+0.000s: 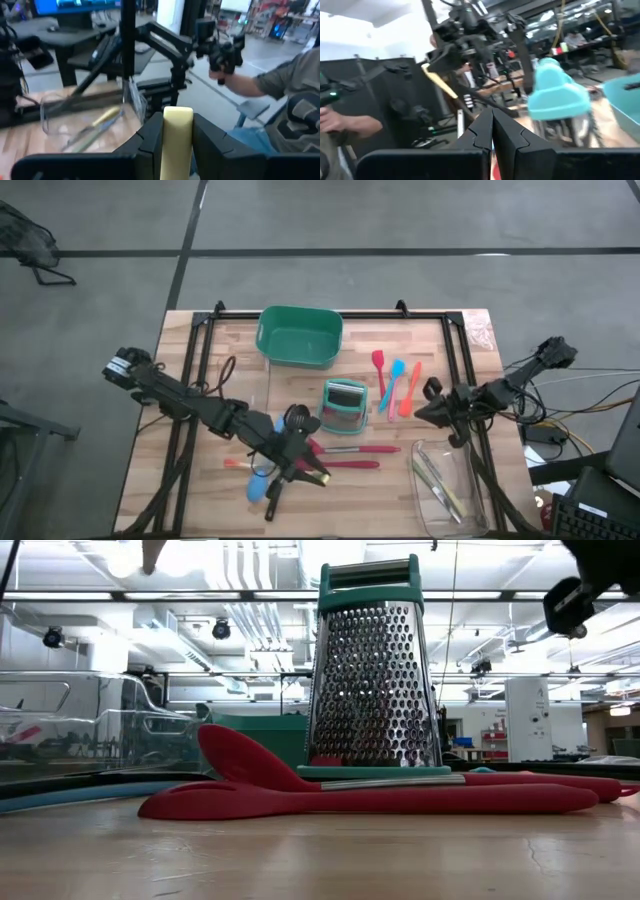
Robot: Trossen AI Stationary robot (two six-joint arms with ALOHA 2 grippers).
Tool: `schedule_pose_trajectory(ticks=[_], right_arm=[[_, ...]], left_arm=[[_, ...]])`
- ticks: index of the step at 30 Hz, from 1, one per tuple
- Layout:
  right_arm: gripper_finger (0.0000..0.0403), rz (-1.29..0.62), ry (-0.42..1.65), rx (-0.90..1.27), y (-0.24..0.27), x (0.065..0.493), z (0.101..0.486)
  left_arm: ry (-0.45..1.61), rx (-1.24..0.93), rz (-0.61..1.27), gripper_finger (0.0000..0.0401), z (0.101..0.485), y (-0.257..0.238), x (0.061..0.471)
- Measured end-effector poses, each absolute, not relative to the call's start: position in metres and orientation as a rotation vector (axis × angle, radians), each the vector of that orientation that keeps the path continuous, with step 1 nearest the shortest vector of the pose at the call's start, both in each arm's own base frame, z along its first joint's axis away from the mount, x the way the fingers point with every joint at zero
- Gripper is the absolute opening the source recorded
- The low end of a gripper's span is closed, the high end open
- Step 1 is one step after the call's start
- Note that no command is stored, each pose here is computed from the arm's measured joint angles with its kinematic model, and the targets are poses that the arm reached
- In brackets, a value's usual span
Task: Pick & Place Kitchen Items
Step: Put the yellow table knife into the bottom transparent bin
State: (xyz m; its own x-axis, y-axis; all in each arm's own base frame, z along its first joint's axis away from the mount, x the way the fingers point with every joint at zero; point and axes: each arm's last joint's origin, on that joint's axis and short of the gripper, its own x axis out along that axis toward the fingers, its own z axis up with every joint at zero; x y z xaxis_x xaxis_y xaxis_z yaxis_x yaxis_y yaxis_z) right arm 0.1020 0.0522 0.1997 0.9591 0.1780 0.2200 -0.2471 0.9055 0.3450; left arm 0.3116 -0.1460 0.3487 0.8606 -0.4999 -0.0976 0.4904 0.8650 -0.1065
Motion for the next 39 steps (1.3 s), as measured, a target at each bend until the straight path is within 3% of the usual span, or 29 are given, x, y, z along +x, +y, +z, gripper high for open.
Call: schedule_pose_trajectory(ticks=[12, 27, 39], right_arm=[[0.0018, 0.268, -0.076, 0.215, 0.092, 0.161, 0.216], [0.0188, 0.269, -0.082, -0.027, 0.148, 0.252, 0.254], [0.0226, 0.16, -0.135, -0.083, 0.163, 0.295, 0.258]], left_arm=[[0.011, -0.113, -0.513, 0.0081, 0.359, -0.131, 0.32], [-0.044, -0.109, -0.517, 0.0082, 0.364, -0.13, 0.32], [-0.062, -0.057, -0.505, 0.0083, 0.364, -0.13, 0.32]])
